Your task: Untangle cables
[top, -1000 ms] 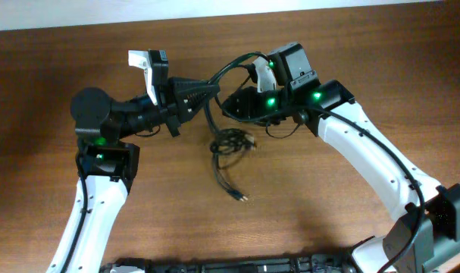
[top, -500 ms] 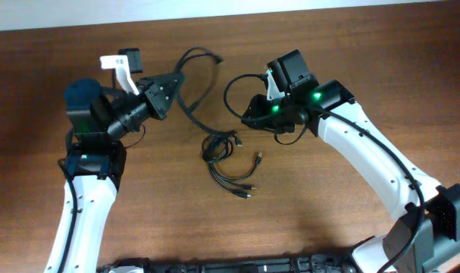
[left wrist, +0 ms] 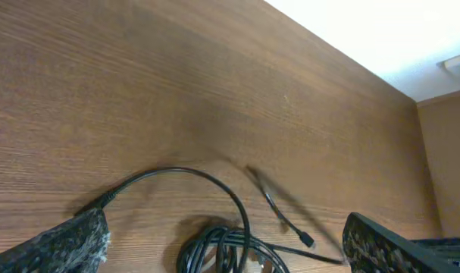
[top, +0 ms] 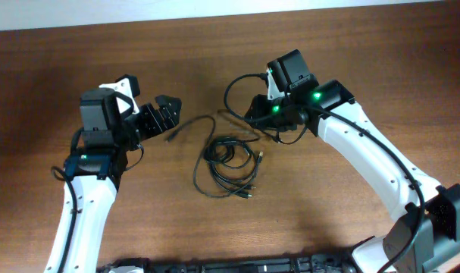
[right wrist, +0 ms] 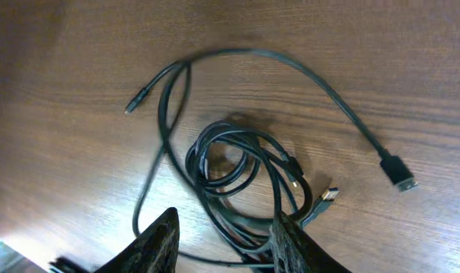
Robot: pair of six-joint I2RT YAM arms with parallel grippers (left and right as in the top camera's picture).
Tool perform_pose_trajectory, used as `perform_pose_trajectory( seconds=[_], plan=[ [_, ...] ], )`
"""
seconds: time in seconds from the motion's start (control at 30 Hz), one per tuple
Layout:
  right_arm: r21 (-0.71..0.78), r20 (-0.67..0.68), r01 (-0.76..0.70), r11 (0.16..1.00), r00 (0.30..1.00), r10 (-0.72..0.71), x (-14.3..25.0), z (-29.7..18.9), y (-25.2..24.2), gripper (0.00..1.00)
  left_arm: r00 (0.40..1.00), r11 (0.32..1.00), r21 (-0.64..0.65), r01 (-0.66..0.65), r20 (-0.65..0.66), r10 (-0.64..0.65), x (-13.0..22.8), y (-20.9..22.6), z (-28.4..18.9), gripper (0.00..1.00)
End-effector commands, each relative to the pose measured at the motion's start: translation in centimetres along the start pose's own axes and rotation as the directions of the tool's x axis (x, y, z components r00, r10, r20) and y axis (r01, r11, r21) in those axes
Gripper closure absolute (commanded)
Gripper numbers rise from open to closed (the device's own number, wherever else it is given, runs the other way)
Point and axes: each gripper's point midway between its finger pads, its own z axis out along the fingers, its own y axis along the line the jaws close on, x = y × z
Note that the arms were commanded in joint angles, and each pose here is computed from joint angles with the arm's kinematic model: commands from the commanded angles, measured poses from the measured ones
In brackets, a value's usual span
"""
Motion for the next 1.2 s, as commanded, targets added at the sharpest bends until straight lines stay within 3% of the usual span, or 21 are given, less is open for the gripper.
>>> perform_pose_trajectory(
  seconds=[0.0,0.13,0.2,0.27,0.33,0.37,0.4,0.53,0.6,0.77,0.9,0.97,1.03,1.07,1.13,1.17],
  plan=[
    [-0.01,0.07,0.144,0.99,0.987,-0.143,-0.7,-2.3,0.9,0.62,1.0,1.0,-0.009,-0.028,0.013,0.028,-0.3,0.2,-0.3,0.01],
    [0.017,0.117,0.167,0.986,0.979,-0.168,-1.2,-3.5,0.8,0.61,0.988,0.988,-0.037,-0.148,-0.058,0.146,1.3,1.1,0.0,0.01],
    [0.019,0.118,0.167,0.986,0.979,-0.168,-1.3,-3.5,0.8,0.61,0.984,0.981,-0.154,-0.121,-0.147,0.098,3.2,4.1,0.8,0.01],
    [0.018,0.118,0.167,0.986,0.979,-0.168,-1.3,-3.5,0.8,0.61,0.972,0.978,-0.182,-0.097,-0.229,0.054,4.9,5.8,2.7,0.01],
    [0.022,0.119,0.166,0.986,0.979,-0.168,-1.3,-3.5,0.7,0.61,0.944,0.975,-0.211,-0.067,-0.331,-0.006,7.4,7.9,5.1,0.14],
    [0.025,0.121,0.166,0.986,0.978,-0.168,-1.3,-3.5,0.7,0.61,0.916,0.983,-0.154,-0.099,-0.401,0.029,9.0,7.9,6.4,0.11],
    [0.024,0.123,0.167,0.986,0.978,-0.168,-1.4,-3.5,0.7,0.61,0.87,0.979,-0.036,-0.2,-0.466,0.161,11.0,6.6,8.0,0.01],
    [0.026,0.116,0.165,0.986,0.979,-0.167,-1.2,-3.5,0.7,0.61,0.792,0.937,0.099,-0.335,-0.51,0.336,14.8,3.3,11.3,0.01],
    [0.026,0.117,0.165,0.986,0.979,-0.167,-1.2,-3.5,0.7,0.61,0.774,0.925,0.124,-0.358,-0.514,0.369,15.6,2.3,11.4,0.01],
    [0.027,0.115,0.165,0.986,0.979,-0.167,-1.2,-3.5,0.6,0.61,0.721,0.876,0.046,-0.48,-0.547,0.424,17.1,2.9,11.9,0.01],
    [0.029,0.11,0.163,0.986,0.98,-0.165,-1.1,-3.5,0.6,0.61,0.712,0.86,-0.02,-0.511,-0.57,0.41,17.0,4.3,11.5,0.01],
    [0.03,0.111,0.163,0.986,0.98,-0.166,-1.1,-3.5,0.5,0.61,0.761,0.911,0.148,-0.385,-0.507,0.404,15.9,0.9,11.6,0.01],
    [0.03,0.11,0.163,0.986,0.98,-0.165,-1.1,-3.5,0.5,0.61,0.8,0.897,0.283,-0.339,-0.415,0.433,13.8,-1.5,11.2,0.0],
    [0.034,0.111,0.163,0.986,0.98,-0.166,-1.1,-3.5,0.5,0.61,0.811,0.902,0.277,-0.331,-0.404,0.423,13.2,-1.2,11.0,0.01],
    [0.056,0.112,0.158,0.986,0.98,-0.164,-1.1,-3.5,0.1,0.61,0.829,0.94,0.017,-0.341,-0.467,0.309,12.1,4.5,10.5,0.01],
    [0.056,0.113,0.158,0.986,0.98,-0.164,-1.2,-3.5,0.1,0.61,0.826,0.937,-0.048,-0.346,-0.49,0.28,12.2,6.0,10.0,0.01]
  ],
)
